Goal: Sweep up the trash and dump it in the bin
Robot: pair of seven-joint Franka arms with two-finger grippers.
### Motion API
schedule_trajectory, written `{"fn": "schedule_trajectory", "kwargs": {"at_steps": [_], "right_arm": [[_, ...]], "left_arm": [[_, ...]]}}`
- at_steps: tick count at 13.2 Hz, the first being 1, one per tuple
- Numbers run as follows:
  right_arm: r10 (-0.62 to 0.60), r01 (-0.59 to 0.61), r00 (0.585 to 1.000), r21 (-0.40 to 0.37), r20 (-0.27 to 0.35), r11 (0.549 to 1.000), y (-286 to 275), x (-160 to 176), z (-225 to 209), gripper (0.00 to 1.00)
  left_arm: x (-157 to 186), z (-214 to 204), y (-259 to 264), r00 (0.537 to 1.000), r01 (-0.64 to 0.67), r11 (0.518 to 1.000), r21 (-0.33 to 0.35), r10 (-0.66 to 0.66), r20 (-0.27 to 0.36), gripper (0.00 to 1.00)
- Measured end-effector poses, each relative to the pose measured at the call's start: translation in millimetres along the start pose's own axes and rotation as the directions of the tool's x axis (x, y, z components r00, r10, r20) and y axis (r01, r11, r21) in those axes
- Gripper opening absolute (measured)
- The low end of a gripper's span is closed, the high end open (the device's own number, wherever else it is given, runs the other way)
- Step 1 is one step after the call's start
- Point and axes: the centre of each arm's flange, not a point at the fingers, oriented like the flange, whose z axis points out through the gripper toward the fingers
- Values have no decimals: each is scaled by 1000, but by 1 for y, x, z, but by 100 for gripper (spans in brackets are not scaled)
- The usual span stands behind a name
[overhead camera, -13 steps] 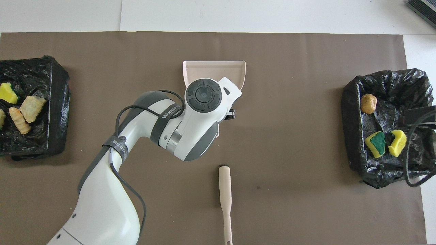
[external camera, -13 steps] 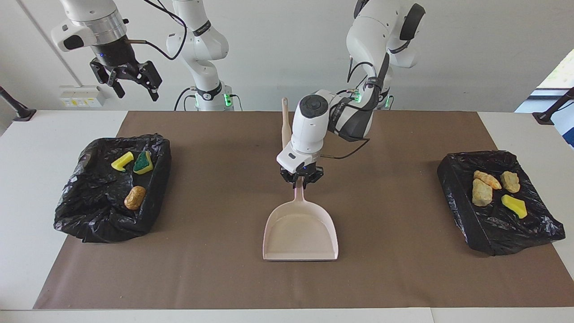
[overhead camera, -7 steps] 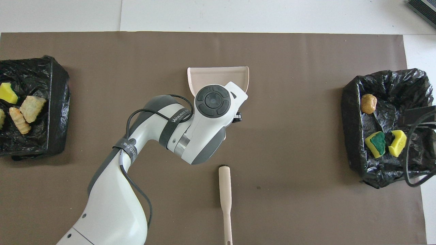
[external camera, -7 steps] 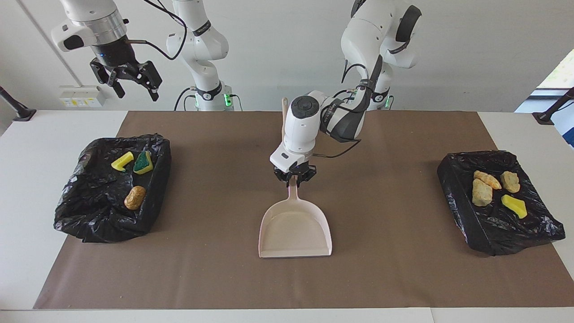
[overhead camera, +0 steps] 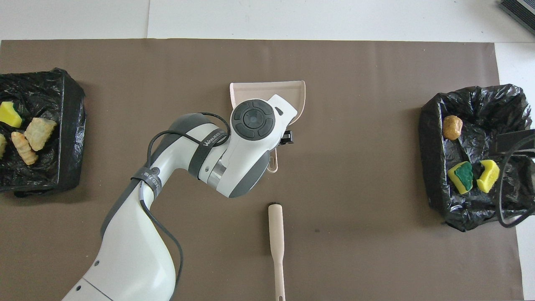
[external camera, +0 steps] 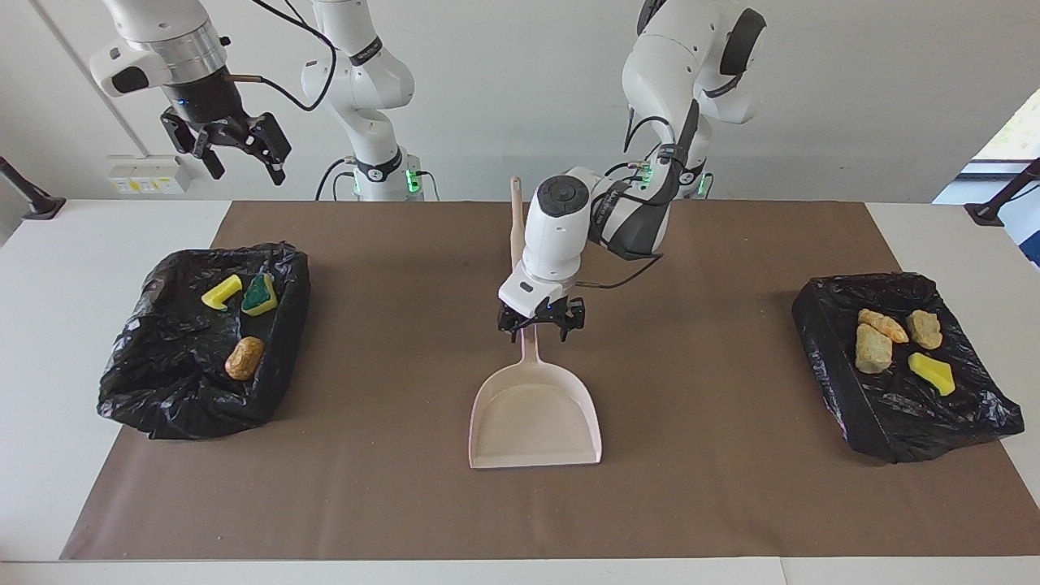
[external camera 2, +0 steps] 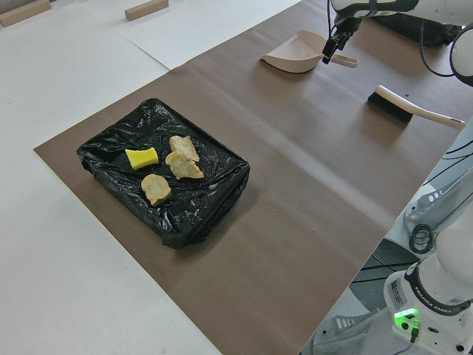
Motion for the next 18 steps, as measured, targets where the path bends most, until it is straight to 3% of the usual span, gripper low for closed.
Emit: {"fn": "schedule_trajectory", "kwargs": {"at_steps": [5,10,13,18], "right_arm": [[-13,13,1000,1,2,1000,-6,0,1,100],[-11,11,1000,7,3,1000,-3,0,1,100],[-18,18,1000,7,3,1000,-7,0,1,100],[-23,23,1000,7,3,1000,-10,-1,1,100]], "left_arm": [[30,-62,-103,998,-64,996,65,66,-22,100],[42,-172,-207,988,-123,987,108,131,-77,100],[31,-236,-267,985,-135,983,125,147,-92,100],[-3,-304,-331,980,-190,971,148,197,-35,100]]}}
